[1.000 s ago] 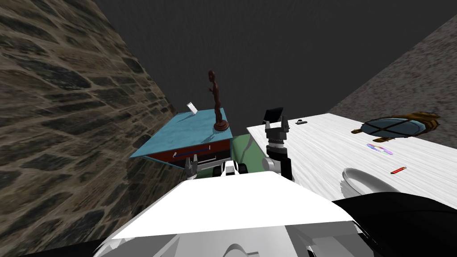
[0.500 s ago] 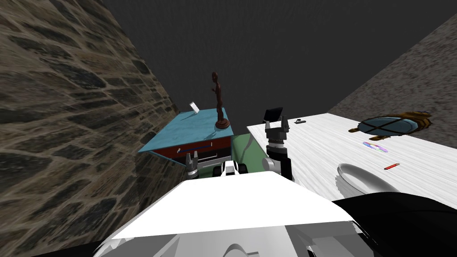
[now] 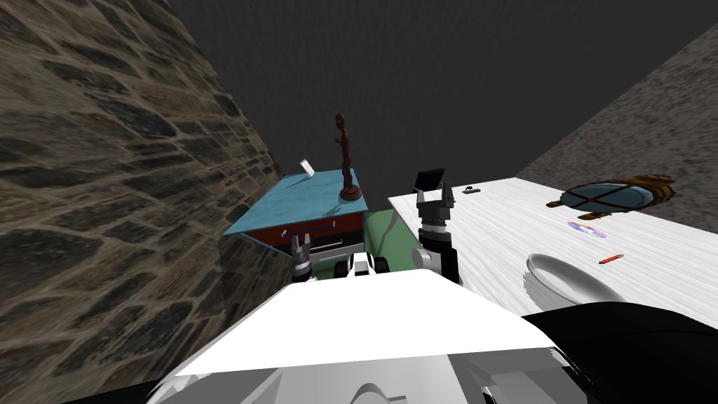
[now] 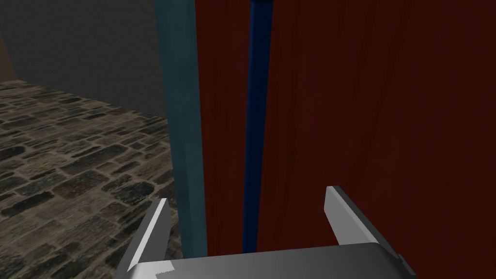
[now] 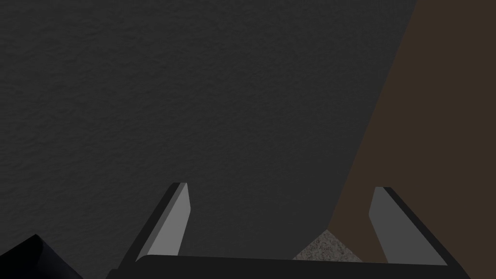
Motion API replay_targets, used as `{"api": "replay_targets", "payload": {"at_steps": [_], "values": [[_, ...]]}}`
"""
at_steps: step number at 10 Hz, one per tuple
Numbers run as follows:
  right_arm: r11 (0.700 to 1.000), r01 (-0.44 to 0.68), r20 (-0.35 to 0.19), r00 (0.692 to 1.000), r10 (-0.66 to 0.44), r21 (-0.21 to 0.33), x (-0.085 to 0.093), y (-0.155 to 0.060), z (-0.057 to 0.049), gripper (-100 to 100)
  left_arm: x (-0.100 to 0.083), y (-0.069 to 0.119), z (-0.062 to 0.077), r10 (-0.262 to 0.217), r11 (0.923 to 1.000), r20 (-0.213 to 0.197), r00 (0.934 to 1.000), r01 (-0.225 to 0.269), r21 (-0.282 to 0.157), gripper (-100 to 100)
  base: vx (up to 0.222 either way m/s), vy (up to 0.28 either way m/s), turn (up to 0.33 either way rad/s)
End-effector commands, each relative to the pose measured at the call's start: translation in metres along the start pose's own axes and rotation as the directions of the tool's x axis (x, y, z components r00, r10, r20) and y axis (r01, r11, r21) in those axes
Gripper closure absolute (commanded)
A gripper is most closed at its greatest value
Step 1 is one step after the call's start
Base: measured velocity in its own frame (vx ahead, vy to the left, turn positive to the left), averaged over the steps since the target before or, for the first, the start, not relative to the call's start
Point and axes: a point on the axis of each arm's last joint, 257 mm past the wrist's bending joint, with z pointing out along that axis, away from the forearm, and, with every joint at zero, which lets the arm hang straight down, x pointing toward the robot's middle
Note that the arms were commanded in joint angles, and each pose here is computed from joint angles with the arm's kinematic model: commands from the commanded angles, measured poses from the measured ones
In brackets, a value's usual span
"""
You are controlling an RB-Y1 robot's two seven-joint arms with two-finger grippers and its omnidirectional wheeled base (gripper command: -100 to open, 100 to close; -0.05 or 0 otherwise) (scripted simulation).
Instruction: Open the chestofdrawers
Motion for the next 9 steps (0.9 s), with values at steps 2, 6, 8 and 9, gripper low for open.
{"api": "replay_targets", "payload": {"at_steps": [2, 6, 8, 9], "values": [[1.0, 0.0, 0.0, 1.0, 0.0, 0.0, 0.0, 0.0, 0.0, 0, -0.005, 0.005, 0.033, -0.003, 1.0, -0.003, 1.0, 0.003, -0.003, -100, -0.028, -0.027, 0.014], [1.0, 0.0, 0.0, 1.0, 0.0, 0.0, 0.0, 0.0, 0.0, 0, -0.001, 0.002, 0.012, -0.002, 1.0, -0.001, 1.0, 0.002, -0.003, 100, 0.0, -0.002, -0.008], [1.0, 0.0, 0.0, 1.0, 0.0, 0.0, 0.0, 0.0, 0.0, 0, 0.001, 0.001, 0.002, -0.001, 1.0, 0.0, 1.0, 0.001, -0.003, 100, 0.035, 0.026, -0.005], [1.0, 0.0, 0.0, 1.0, 0.0, 0.0, 0.0, 0.0, 0.0, 0, 0.003, -0.001, -0.007, 0.0, 1.0, 0.002, 1.0, 0.0, -0.003, 100, 0.032, 0.025, -0.007]]}}
